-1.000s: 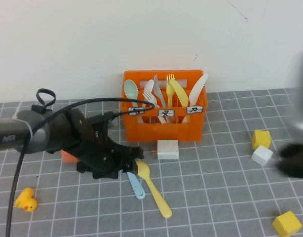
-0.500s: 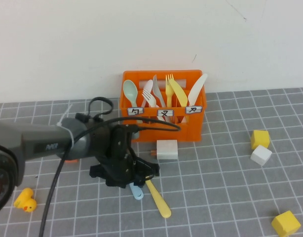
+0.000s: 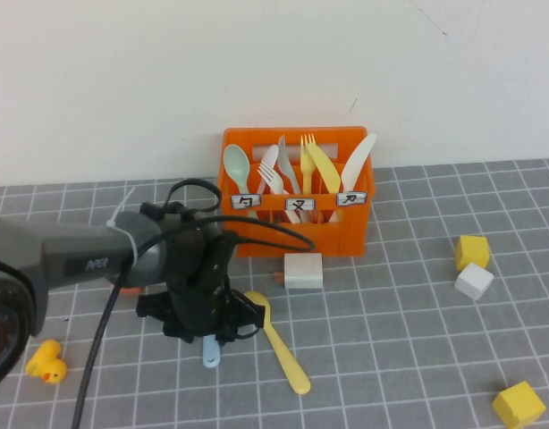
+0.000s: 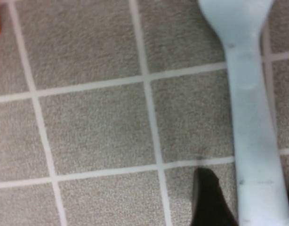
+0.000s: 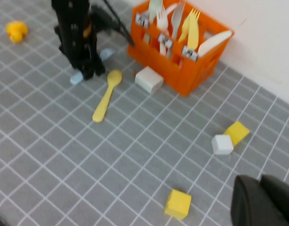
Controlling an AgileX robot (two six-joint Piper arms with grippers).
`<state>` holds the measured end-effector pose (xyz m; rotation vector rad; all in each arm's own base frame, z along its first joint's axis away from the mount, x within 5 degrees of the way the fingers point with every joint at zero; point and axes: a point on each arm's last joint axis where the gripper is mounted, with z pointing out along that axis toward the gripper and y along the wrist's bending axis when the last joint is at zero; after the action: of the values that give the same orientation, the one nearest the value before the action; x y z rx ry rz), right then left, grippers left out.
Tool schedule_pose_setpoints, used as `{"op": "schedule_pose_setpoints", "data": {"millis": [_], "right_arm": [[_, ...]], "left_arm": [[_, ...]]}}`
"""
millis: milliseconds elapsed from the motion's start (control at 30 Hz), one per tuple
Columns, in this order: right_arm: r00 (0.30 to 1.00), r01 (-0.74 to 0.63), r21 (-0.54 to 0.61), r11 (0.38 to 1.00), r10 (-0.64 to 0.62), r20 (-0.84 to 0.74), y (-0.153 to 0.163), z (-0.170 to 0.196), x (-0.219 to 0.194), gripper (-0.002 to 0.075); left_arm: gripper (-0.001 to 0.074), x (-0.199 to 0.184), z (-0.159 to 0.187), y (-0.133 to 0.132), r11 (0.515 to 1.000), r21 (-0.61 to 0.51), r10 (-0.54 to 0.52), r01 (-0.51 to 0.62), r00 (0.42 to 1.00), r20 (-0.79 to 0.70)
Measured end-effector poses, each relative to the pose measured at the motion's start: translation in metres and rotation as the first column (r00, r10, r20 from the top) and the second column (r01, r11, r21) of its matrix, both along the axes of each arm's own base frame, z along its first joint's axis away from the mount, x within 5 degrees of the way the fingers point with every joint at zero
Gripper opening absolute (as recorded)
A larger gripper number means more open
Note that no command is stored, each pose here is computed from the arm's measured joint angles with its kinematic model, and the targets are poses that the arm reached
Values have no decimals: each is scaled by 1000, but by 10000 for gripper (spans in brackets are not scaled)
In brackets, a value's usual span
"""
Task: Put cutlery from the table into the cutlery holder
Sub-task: Pick up the fork
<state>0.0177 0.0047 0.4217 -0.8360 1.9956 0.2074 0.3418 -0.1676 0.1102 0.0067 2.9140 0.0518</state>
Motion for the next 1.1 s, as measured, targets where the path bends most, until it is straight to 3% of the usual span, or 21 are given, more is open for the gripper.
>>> {"op": "schedule_pose_setpoints", "data": {"millis": [267,633,933,1100], "right_arm": [[995,-25,-119,993,13,-98,21,-16,27,30],[991,-40,-201,979,13,-130,36,-64,50,13],[987,-67,-151,986,44,-152,43,-69,50,11],[988,-70,-136,988,51,-143,44,-70,51,11]], "left_arm": [[334,14,-1,21,987,-95,131,-130,991,9],[334,19,0,23,992,-102,78,-72,996,49],[330,21,-2,21,991,-115,81,-74,995,58],[218,21,-4,20,992,-111,59,-55,998,35]]}}
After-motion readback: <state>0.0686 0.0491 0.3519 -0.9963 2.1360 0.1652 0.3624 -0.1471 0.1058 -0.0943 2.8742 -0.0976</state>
